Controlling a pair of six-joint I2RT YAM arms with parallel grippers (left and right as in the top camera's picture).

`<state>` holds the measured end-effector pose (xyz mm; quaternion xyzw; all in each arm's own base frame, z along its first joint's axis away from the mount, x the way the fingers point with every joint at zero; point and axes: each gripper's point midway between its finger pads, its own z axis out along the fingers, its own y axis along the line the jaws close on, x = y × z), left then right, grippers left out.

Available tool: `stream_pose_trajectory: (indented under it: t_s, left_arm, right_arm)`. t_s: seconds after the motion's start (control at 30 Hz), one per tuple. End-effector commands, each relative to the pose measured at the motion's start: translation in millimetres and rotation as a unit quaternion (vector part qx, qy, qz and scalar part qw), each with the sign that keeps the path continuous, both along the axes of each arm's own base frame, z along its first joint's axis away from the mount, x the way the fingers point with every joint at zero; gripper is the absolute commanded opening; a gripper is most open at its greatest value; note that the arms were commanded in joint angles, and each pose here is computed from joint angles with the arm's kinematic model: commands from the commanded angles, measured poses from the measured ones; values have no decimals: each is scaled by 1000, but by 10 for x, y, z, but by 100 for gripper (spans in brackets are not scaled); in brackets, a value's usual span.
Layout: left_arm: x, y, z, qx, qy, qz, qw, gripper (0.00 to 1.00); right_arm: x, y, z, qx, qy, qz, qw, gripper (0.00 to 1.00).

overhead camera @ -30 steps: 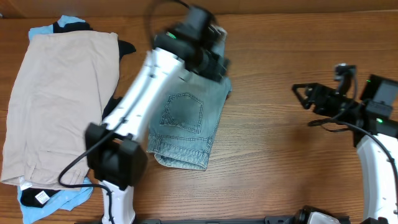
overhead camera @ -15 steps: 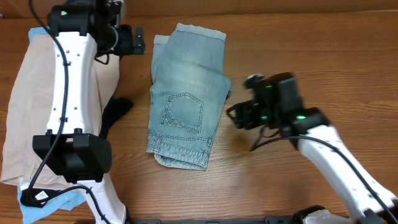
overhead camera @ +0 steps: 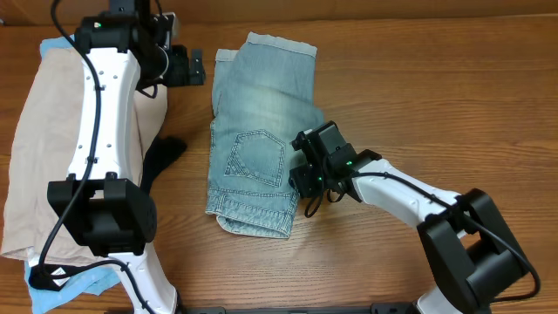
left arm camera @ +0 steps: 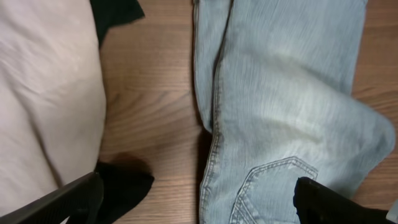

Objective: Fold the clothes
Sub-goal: 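Grasp the jeans waist with the right gripper and drag it rightward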

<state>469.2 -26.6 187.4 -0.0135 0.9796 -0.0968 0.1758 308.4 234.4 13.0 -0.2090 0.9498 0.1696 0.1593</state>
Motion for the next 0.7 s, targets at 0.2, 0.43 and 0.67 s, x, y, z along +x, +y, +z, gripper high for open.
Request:
stream_pose_trajectory:
  t_s: [0.2,0.43,0.67]
  left_arm:
    - [-101,-39,-218,2,21,-13,1000,100]
    - [-87,-39,-233,2,19,-13,1000,100]
    - [-38,-39,-216,3,8,-13,1000,100]
  right_arm:
    - [189,-140,22,-29,-17,-82,996,21]
    - [274,-457,-19,-42,4,-153,987,4]
    - [383,-1150,-52,-38,62,-239,968,4]
